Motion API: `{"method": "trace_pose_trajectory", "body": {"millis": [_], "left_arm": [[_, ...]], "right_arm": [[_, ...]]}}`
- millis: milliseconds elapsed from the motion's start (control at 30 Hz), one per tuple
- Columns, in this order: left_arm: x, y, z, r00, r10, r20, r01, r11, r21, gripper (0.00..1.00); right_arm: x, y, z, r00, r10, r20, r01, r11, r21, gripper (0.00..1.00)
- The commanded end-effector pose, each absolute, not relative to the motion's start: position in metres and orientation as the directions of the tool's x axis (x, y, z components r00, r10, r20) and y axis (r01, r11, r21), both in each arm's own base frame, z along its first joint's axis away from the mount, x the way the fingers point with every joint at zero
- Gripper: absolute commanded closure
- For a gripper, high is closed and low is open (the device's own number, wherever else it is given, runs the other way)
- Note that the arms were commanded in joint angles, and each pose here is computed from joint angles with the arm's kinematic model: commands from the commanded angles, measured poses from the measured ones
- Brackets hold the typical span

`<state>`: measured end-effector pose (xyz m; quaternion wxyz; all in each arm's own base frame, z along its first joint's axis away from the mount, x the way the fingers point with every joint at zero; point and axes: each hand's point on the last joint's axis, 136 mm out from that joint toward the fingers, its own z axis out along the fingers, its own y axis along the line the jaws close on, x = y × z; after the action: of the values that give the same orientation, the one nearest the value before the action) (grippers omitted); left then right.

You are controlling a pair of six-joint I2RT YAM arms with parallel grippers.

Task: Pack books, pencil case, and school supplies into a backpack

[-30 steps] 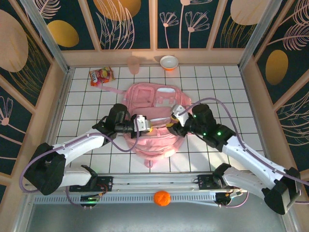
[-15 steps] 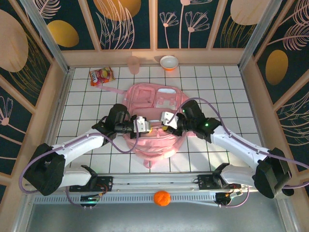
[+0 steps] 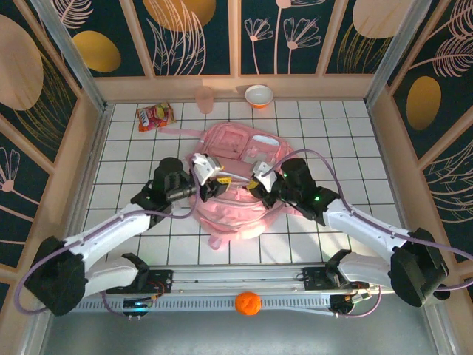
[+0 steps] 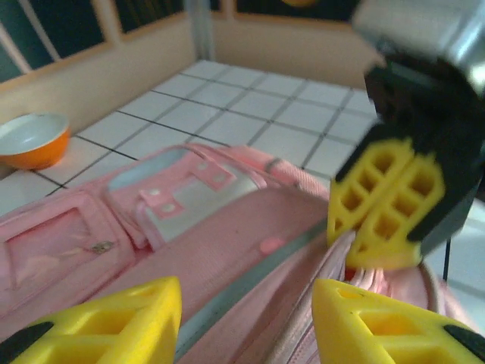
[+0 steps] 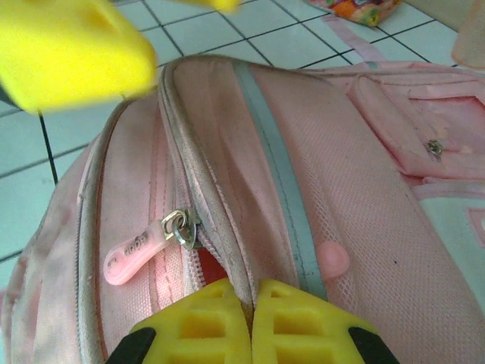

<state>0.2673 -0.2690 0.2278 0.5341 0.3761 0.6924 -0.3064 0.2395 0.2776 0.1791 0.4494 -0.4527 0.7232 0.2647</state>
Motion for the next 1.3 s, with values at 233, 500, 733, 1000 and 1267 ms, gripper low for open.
{"method": "trace_pose_trajectory", "body": {"millis": [233, 500, 733, 1000, 1267], "left_arm": [[0.237, -0.252, 0.213, -0.614, -0.112, -0.781, 0.529, 0.677, -0.513, 0.55], [0.235, -0.277, 0.185, -0.716, -0.113, -0.688, 0.428, 0.708, -0.562, 0.57], [0.238, -0.292, 0.185, -0.705, -0.109, -0.701, 0.454, 0.69, -0.564, 0.57], [0.24, -0.311, 0.178, -0.704, -0.086, -0.705, 0.469, 0.69, -0.552, 0.68], [0.247, -0.288, 0.161, -0.675, -0.041, -0.736, 0.428, 0.791, -0.437, 1.0]], "right_arm": [[0.252, 0.298, 0.218, -0.213, -0.258, -0.942, -0.876, 0.478, 0.067, 1.0], [0.249, 0.307, 0.219, -0.208, -0.264, -0.942, -0.893, 0.445, 0.073, 1.0], [0.245, 0.311, 0.224, -0.194, -0.259, -0.946, -0.907, 0.414, 0.072, 1.0], [0.243, 0.313, 0.227, -0.191, -0.258, -0.947, -0.913, 0.401, 0.075, 1.0], [0.246, 0.3, 0.227, -0.186, -0.264, -0.946, -0.899, 0.435, 0.055, 1.0]]}}
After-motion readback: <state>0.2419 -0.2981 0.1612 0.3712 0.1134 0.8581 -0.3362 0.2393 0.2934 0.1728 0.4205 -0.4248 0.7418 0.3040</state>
